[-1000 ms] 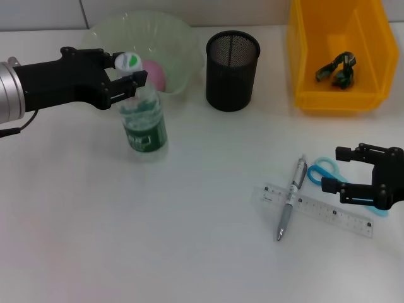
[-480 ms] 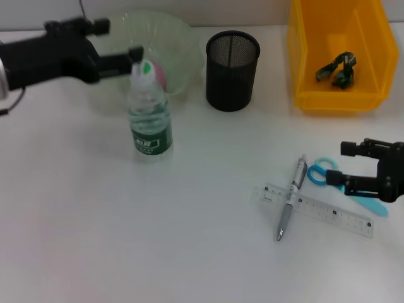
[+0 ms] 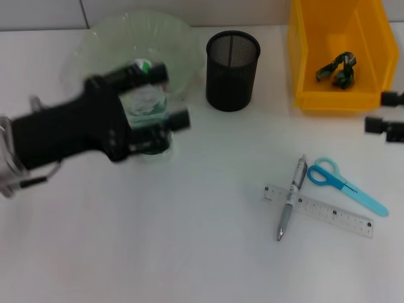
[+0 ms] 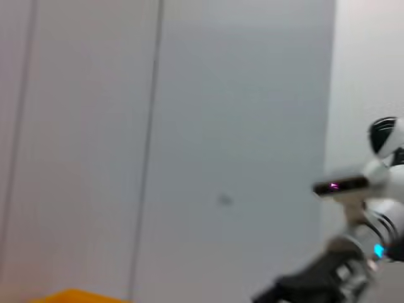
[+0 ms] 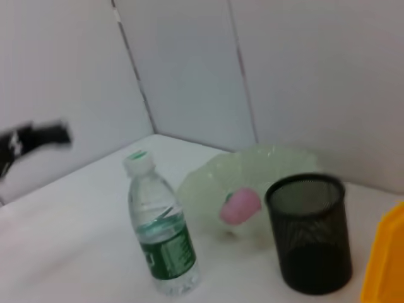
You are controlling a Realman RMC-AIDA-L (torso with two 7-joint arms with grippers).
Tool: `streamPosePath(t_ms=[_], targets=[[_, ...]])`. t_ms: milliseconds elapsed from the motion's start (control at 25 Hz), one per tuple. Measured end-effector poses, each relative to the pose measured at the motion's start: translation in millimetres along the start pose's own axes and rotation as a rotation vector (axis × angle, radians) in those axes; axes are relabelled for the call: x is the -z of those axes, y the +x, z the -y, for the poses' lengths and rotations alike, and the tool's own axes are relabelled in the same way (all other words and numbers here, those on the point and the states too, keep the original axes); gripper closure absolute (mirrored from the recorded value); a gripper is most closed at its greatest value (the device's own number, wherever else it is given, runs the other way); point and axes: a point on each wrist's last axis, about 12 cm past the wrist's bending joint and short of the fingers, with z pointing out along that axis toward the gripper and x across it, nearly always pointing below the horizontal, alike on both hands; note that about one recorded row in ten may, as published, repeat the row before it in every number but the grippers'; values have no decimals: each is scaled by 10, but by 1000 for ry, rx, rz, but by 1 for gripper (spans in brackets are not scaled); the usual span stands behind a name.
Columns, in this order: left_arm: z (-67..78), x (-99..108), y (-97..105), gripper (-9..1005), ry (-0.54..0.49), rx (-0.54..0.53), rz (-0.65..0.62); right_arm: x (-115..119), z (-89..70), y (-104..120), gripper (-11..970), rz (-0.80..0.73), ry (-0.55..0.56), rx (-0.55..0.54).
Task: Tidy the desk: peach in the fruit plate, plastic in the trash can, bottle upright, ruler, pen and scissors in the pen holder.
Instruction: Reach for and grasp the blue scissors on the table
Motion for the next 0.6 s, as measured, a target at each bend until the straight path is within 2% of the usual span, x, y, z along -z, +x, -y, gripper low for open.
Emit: streamPosePath(t_ms=[40, 80, 160, 200, 240, 320, 360, 400, 440, 600], targets=[[0, 0, 0, 192, 0, 0, 0, 0, 0, 0, 169, 0, 0, 0], [9, -27, 94, 192, 9, 6, -8, 34, 0, -90, 169, -13, 12, 0], [29, -67, 244, 193, 20, -2, -31, 100, -11, -303, 169, -66, 48, -17], [58, -106, 393, 194, 35, -17, -56, 122, -32, -475, 169, -130, 75, -24], [58, -106, 393, 194, 35, -17, -56, 122, -32, -475, 169, -130, 75, -24], [88, -128, 500, 195, 51, -36, -75, 106, -83, -624, 169, -223, 80, -15], [101, -129, 540, 196, 54, -42, -82, 69, -118, -694, 169, -275, 69, 9], [106, -133, 562, 196, 54, -48, -87, -41, -193, -781, 169, -401, 32, 68], [106, -133, 562, 195, 54, -48, -87, -41, -193, -781, 169, -401, 32, 68], [96, -103, 604, 194, 45, -51, -114, -309, -287, -870, 169, -594, -10, 177]])
